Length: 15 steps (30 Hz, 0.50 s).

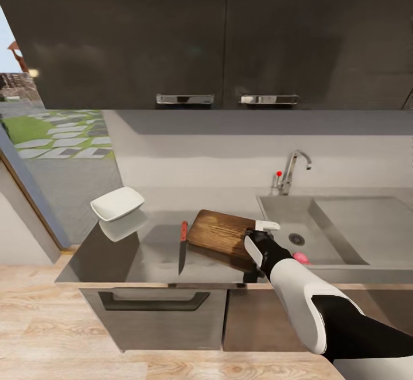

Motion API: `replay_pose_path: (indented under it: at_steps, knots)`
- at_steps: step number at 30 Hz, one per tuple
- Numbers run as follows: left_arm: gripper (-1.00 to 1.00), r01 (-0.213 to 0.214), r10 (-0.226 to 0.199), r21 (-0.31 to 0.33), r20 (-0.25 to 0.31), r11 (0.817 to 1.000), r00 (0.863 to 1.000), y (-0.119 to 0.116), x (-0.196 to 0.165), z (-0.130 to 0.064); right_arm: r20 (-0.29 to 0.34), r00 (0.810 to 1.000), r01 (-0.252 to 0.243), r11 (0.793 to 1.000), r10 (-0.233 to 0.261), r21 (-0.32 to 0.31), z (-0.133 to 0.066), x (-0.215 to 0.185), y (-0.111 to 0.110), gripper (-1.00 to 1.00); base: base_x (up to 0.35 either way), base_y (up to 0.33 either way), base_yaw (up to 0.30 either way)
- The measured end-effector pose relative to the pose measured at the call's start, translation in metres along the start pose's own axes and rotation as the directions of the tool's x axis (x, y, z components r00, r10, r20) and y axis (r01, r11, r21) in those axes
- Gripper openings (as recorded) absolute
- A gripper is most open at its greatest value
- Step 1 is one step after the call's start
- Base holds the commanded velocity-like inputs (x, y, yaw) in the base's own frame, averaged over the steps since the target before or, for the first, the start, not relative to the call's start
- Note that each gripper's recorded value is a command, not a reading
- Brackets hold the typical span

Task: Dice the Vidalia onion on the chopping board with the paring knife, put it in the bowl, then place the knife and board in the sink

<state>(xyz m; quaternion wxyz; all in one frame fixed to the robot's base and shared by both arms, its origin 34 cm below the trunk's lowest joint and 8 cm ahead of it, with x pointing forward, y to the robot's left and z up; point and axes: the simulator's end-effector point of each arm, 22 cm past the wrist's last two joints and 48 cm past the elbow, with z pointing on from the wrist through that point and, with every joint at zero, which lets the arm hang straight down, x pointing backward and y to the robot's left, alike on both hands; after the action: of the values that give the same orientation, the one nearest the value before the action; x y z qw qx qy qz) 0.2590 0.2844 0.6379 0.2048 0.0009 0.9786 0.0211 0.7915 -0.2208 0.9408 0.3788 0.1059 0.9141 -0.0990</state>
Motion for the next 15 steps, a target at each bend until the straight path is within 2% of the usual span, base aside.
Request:
replay_pose_path:
  at_steps: [8,15]
  knots:
    - [1.00,0.000,0.000,0.001,0.012,1.000,1.000,-0.0011,-0.0049,0.0001,0.009,1.000,0.000,1.000,0.000,-0.002,-0.0054,-0.0055,-0.0002,-1.00,0.000,-0.221,0.000]
    - [1.00,0.000,0.000,0.000,0.023,1.000,1.000,-0.0002,-0.0089,0.0001,0.006,1.000,0.010,1.000,-0.010,-0.004,-0.0088,-0.0038,0.0007,-1.00,0.000,-0.061,0.000]
